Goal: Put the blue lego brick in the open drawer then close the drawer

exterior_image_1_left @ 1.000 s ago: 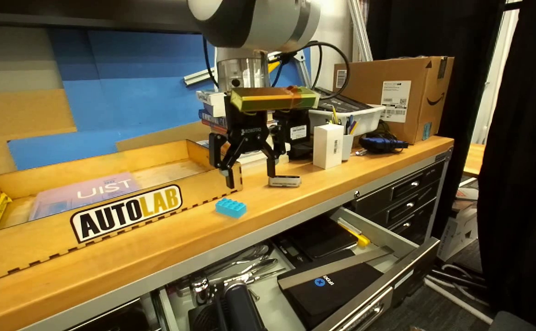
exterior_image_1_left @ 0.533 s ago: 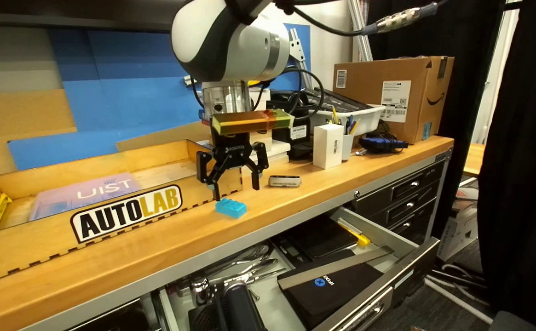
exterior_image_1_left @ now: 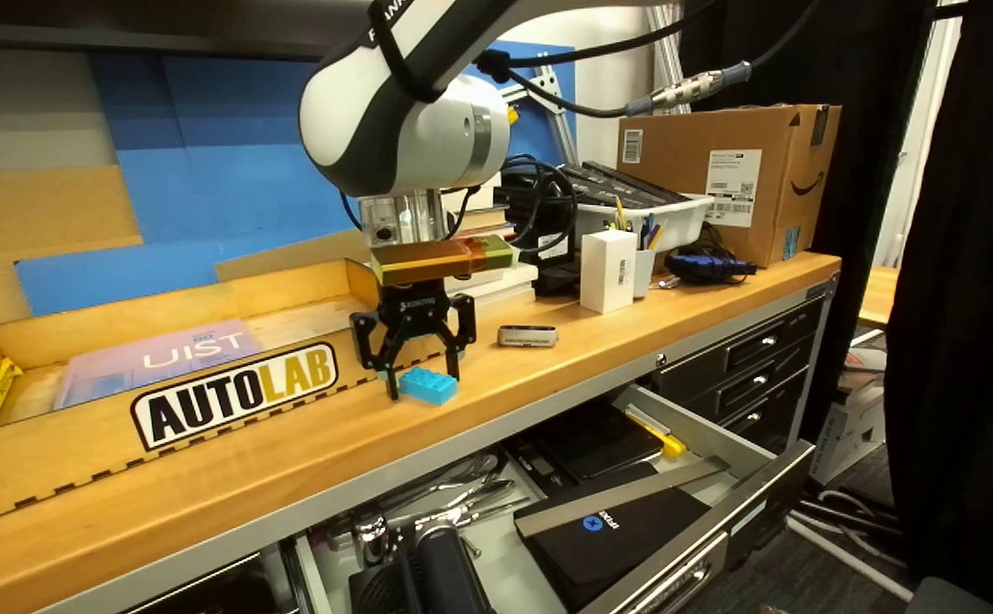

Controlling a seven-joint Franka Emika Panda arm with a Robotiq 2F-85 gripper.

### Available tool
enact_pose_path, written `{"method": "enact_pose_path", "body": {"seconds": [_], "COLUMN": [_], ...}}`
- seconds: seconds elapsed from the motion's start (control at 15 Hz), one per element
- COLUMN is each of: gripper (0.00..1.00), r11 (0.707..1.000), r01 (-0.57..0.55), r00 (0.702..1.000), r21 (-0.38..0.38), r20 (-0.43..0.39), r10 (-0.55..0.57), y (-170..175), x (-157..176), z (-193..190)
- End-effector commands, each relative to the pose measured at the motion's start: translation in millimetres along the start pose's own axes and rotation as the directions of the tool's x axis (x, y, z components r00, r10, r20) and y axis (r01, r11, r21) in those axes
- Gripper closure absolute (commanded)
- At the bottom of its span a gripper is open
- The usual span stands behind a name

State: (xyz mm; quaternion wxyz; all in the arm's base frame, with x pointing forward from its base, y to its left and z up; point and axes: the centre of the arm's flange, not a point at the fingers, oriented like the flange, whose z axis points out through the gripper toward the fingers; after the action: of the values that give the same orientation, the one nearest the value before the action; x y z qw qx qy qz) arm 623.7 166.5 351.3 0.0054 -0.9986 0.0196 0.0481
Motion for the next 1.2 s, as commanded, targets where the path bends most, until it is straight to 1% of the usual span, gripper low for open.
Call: {"method": "enact_pose_path", "body": {"seconds": [0.0,0.13,0.2,0.33,0.4,0.53,0.6,0.67,0.73,0.8,0.87,1.0,1.07,1.13], "gripper": [0.51,0.64,0.73,0.86,0.82,0.82,0.82,0.82,0.82,0.82,0.82,0.82,0.82,0.82], "r11": [1.000,0.998,0.996,0.989,0.985,0.971,0.962,0.955,0.946,0.934,0.919,0.904,0.897,0.888], "r01": [-0.024,-0.060,-0.092,-0.139,-0.164,-0.216,-0.246,-0.272,-0.304,-0.341,-0.380,-0.419,-0.436,-0.456], "r00": [0.999,0.997,0.993,0.984,0.978,0.960,0.948,0.938,0.929,0.915,0.903,0.895,0.889,0.883], "r21": [0.012,0.007,0.009,0.050,0.061,0.105,0.117,0.120,0.111,0.111,0.105,0.085,0.078,0.057], "r20": [-0.029,-0.055,-0.079,-0.108,-0.123,-0.157,-0.176,-0.187,-0.185,-0.187,-0.174,-0.129,-0.122,-0.096], "r10": [0.024,0.060,0.092,0.144,0.170,0.230,0.264,0.291,0.320,0.356,0.393,0.427,0.442,0.459], "y": [-8.3,-8.0,-6.0,-1.2,0.7,6.8,10.5,12.4,17.3,20.5,27.2,38.2,43.1,50.4], "x": [-0.7,-9.1,-16.2,-27.7,-32.5,-53.6,-73.9,-85.9,-106.2,-120.5,-135.3,-160.5,-170.3,-171.6], "z": [-3.3,-6.4,-8.9,-11.4,-11.1,-8.7,-6.6,-5.6,-3.7,-1.5,1.0,5.0,7.5,14.3]}}
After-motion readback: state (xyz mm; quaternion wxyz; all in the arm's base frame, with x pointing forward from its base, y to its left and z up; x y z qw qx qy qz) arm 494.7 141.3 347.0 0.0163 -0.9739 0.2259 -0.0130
